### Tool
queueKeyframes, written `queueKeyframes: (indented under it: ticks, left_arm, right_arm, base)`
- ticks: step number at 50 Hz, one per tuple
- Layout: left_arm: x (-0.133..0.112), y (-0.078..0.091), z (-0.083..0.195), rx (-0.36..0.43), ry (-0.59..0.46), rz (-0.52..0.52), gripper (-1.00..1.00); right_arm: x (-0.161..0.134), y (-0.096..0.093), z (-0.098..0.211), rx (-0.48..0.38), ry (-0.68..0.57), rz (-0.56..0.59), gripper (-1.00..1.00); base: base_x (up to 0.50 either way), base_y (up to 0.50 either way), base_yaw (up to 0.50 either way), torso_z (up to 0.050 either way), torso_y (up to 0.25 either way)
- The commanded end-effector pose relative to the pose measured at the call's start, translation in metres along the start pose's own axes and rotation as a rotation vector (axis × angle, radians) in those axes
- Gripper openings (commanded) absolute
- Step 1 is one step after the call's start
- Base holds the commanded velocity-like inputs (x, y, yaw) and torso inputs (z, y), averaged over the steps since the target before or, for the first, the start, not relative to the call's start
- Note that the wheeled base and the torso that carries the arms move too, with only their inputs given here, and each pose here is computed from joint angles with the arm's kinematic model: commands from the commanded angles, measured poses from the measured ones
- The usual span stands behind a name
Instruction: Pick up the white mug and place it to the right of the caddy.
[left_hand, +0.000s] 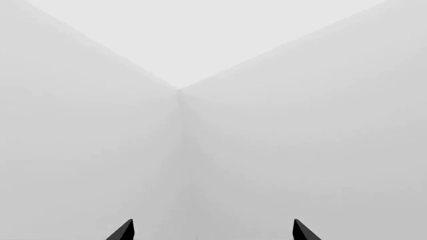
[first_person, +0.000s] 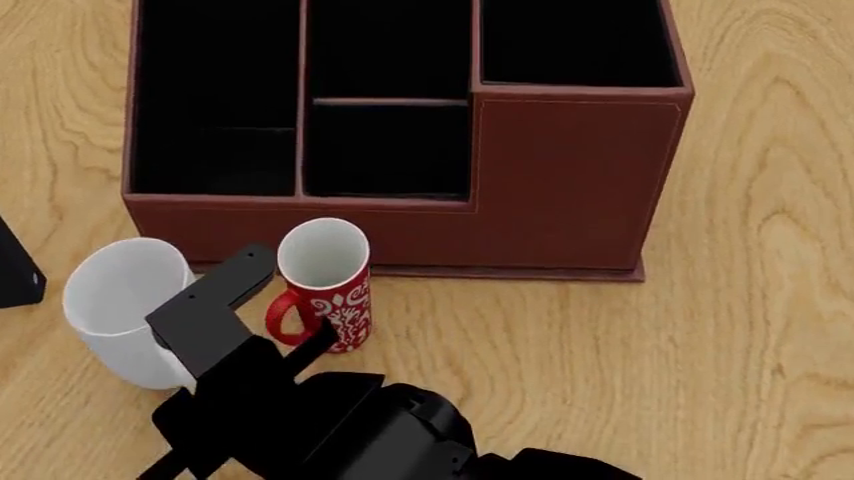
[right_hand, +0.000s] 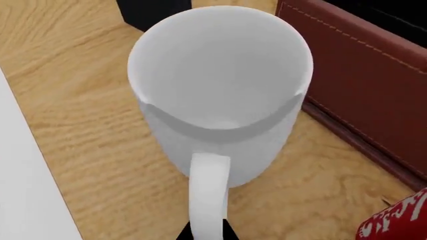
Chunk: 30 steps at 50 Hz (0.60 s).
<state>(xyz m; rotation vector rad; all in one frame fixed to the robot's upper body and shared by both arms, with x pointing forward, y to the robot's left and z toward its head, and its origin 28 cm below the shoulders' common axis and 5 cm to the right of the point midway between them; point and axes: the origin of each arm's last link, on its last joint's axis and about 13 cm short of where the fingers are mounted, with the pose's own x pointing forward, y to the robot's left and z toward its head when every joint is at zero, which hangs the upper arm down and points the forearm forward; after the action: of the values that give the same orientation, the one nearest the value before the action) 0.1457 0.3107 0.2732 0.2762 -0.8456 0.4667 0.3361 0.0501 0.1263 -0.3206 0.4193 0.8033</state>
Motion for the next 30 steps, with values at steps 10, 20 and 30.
queueKeyframes:
  ticks: [10, 20, 30]
  left_arm:
    - [-0.001, 0.0, 0.001, -0.003, -0.008, 0.002, 1.0]
    - [-0.002, 0.0, 0.002, -0.005, -0.014, 0.001, 1.0]
    - [-0.002, 0.002, 0.006, 0.001, -0.021, 0.007, 1.0]
  right_arm:
    - [0.0, 0.004, 0.008, -0.015, -0.045, 0.029, -1.0]
    - [-0.005, 0.011, 0.025, -0.011, -0.098, 0.056, -1.0]
    - [-0.011, 0.014, 0.045, 0.007, -0.178, 0.064, -1.0]
  base:
    - [0.0, 0.0, 0.0, 0.0, 0.0]
    - [0.0, 0.0, 0.0, 0.0, 0.0]
    - [0.0, 0.0, 0.0, 0.0, 0.0]
